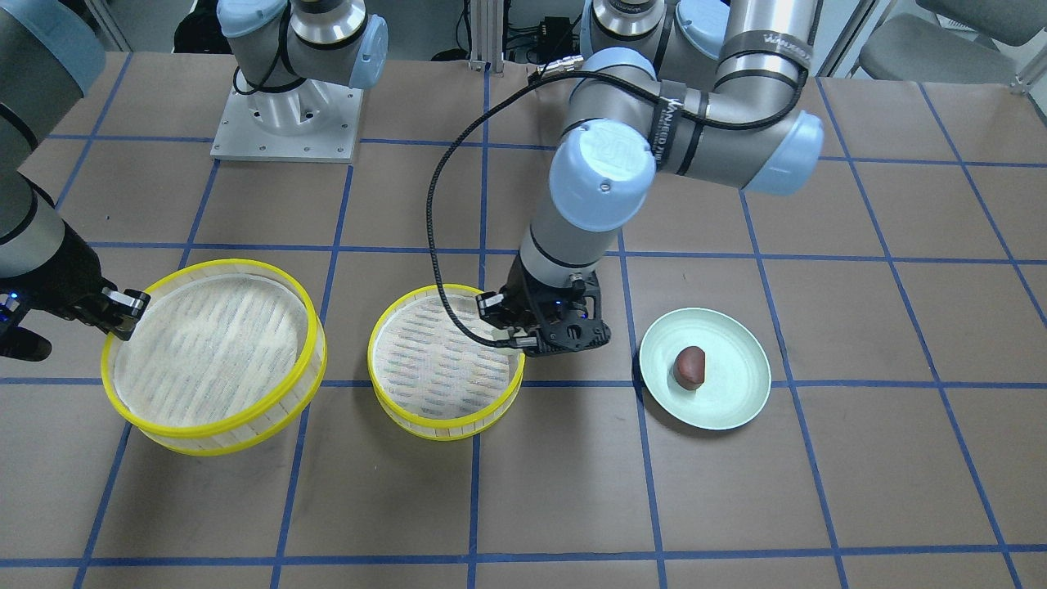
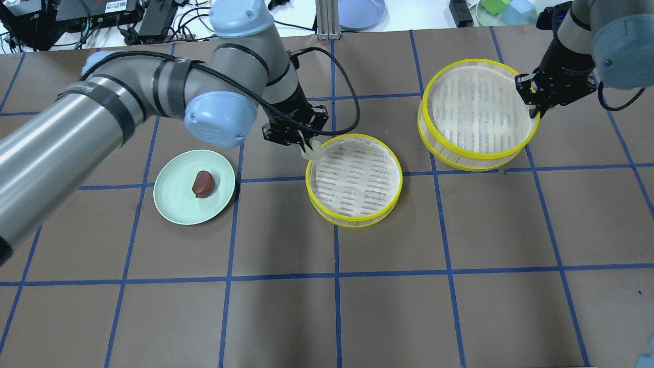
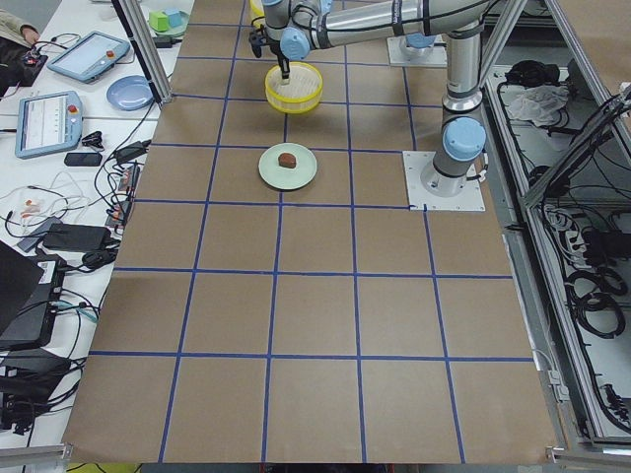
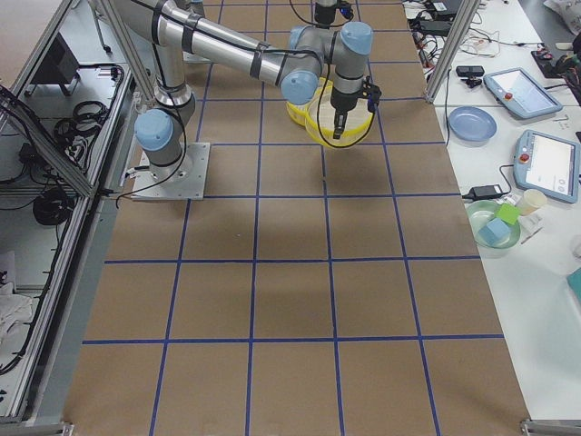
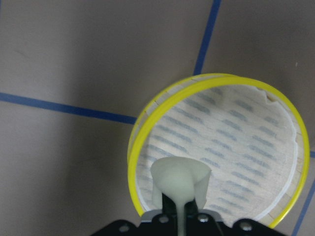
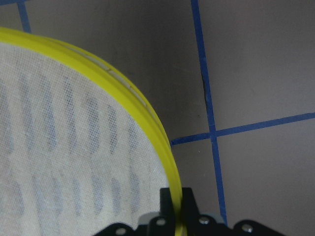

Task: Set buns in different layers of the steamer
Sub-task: 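Carry the cream bun into the lower steamer tier with the left gripper and release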

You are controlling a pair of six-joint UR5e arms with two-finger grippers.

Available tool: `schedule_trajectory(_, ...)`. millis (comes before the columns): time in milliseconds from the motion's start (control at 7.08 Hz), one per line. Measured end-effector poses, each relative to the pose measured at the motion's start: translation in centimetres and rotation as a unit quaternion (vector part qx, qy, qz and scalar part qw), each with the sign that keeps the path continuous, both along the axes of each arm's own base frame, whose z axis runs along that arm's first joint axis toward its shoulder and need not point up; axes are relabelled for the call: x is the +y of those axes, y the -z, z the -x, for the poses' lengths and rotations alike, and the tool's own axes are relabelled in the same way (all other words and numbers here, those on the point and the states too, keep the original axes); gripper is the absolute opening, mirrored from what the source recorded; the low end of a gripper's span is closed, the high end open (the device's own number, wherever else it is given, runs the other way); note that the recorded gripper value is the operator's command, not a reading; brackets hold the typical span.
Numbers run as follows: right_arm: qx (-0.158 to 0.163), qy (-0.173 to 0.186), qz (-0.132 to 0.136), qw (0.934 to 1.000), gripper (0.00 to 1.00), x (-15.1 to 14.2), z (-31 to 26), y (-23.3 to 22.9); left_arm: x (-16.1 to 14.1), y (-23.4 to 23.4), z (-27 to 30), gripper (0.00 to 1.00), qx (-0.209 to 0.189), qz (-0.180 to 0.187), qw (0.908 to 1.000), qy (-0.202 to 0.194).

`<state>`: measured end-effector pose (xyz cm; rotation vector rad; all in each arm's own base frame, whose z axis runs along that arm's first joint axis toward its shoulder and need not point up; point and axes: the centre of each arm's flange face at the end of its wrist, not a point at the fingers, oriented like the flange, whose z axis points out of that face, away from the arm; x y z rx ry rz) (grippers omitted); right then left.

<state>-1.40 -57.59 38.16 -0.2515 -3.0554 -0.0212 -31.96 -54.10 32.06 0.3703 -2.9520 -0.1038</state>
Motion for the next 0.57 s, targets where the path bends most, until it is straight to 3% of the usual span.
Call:
schedule_trajectory(141, 0.0, 0.001, -0.001, 1.0, 0.01, 0.0, 0.0, 0.1, 1.0, 1.5, 2.4, 0.43, 0.0, -0.011, 0.9999, -0.006)
schedule_trajectory(424, -0.002, 0.001, -0.002, 1.0, 0.01, 0.1, 0.0, 0.2, 1.4, 4.1, 4.7, 0.96, -0.002, -0.014, 0.9999, -0.004)
schedule_trajectory(565, -0.002, 0.001, -0.003, 1.0, 0.01, 0.1, 0.0, 0.3, 1.4, 4.7, 5.1, 1.0, -0.002, -0.014, 0.9999, -0.002)
